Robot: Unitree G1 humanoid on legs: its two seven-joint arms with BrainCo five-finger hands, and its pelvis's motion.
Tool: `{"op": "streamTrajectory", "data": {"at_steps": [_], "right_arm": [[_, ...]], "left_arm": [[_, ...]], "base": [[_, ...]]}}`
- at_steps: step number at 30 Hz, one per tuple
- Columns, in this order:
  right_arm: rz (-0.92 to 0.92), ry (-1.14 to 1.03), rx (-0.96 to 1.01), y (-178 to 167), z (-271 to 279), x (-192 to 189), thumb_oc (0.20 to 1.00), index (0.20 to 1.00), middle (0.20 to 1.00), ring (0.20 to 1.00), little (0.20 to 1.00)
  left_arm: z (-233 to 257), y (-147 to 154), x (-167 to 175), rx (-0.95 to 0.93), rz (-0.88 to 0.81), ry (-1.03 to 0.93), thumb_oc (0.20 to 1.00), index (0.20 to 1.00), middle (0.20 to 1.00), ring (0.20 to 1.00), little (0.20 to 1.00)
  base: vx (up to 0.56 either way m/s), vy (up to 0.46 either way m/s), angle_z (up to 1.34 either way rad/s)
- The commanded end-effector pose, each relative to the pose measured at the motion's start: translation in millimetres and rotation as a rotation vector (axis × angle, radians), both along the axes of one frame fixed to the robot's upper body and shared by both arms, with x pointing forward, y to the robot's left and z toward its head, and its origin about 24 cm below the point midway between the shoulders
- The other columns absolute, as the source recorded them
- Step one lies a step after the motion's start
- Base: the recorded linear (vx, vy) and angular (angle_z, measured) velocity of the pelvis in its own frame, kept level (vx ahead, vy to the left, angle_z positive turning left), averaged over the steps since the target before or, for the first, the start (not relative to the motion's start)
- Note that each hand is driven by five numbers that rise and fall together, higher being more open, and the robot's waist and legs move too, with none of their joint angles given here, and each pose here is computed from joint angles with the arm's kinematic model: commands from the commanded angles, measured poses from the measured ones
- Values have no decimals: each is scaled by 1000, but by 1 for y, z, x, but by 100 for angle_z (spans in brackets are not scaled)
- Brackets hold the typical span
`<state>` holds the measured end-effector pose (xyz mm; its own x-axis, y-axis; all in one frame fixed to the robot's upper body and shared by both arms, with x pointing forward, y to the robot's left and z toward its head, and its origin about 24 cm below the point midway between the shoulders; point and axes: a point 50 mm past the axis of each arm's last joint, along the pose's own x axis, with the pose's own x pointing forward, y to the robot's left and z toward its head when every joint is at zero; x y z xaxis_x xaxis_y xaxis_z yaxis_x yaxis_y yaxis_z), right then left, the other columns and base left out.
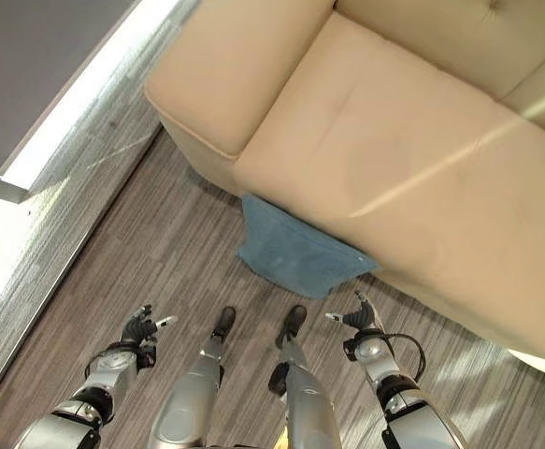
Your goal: Pick up all the scattered cushions and arrange them neatly on the sofa.
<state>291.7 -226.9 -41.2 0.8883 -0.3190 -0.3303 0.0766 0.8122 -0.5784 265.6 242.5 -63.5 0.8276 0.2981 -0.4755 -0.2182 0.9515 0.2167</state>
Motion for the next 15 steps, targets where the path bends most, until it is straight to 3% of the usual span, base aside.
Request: {"op": "streamTrajectory", "data": {"at_steps": [1,8,15], "right_arm": [[-65,-167,-55,-8,28,15,1000,1000,1000,1000,1000],[-192,-533,-59,1,102,54,1000,1000,1000,1000,1000],[-238,-693,-67,-6,142,65,1000,1000,1000,1000,1000]], "left_arm": [[32,12,24,24,112,-171,1000,1000,1000,1000,1000],[102,2,74,91,174,-449,1000,1000,1000,1000,1000],[148,5,98,118,158,-566,1000,1000,1000,1000,1000]], "base": [[-101,79,-23],[-79,115,-27],[-24,113,-24]]}}
